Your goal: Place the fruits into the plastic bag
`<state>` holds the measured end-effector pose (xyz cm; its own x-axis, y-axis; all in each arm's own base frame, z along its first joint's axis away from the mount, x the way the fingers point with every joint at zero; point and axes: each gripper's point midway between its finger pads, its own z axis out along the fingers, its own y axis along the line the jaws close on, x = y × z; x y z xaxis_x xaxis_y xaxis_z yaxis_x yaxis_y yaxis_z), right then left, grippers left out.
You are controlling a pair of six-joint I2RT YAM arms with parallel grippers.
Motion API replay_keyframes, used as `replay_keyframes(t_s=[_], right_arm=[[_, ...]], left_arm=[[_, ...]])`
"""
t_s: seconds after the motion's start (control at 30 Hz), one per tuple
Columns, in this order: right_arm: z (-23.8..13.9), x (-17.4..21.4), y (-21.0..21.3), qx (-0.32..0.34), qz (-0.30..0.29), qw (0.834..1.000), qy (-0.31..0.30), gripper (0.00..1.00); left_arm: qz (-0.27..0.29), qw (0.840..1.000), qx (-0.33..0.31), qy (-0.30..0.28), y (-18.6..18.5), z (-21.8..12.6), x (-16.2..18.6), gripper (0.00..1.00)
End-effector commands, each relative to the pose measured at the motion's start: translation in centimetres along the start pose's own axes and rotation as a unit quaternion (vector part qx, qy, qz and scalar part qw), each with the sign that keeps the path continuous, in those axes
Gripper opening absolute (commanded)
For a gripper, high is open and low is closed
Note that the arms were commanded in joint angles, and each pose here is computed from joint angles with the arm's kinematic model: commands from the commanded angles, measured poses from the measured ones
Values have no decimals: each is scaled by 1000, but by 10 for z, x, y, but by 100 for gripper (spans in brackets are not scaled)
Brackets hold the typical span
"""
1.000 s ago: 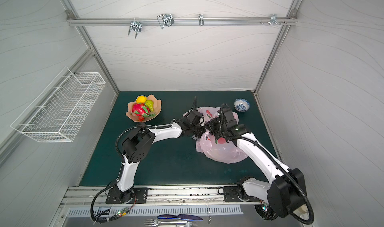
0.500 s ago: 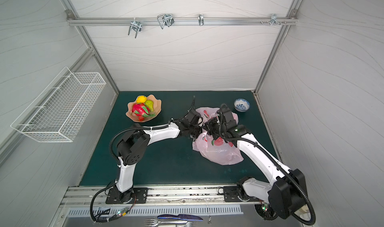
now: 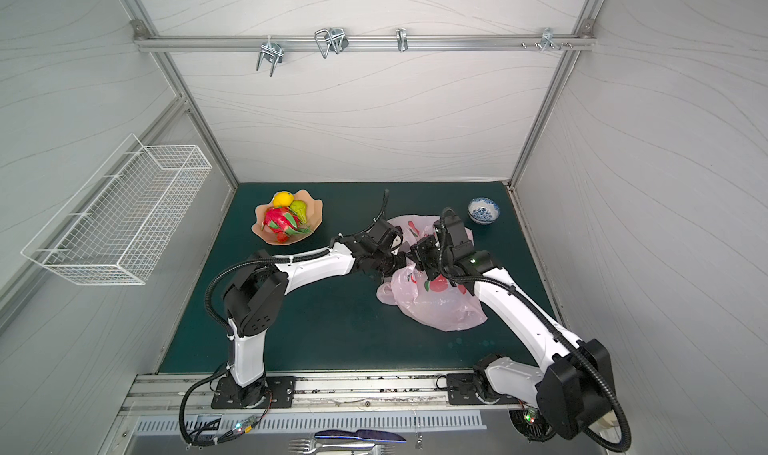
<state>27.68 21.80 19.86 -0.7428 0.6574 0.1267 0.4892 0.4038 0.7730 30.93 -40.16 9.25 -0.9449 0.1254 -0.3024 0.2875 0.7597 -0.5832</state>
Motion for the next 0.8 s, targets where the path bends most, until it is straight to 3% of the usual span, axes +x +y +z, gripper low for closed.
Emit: replay_keyframes(t_s=[0.0, 0.77], right_arm=[[1, -5, -3, 8, 18, 1000, -9, 0], [8, -10, 15, -14, 29, 999, 4, 0]], left_arm=[[33, 999, -19, -35, -13, -21, -24, 88], [118, 978, -168, 44, 36, -27, -8, 86]])
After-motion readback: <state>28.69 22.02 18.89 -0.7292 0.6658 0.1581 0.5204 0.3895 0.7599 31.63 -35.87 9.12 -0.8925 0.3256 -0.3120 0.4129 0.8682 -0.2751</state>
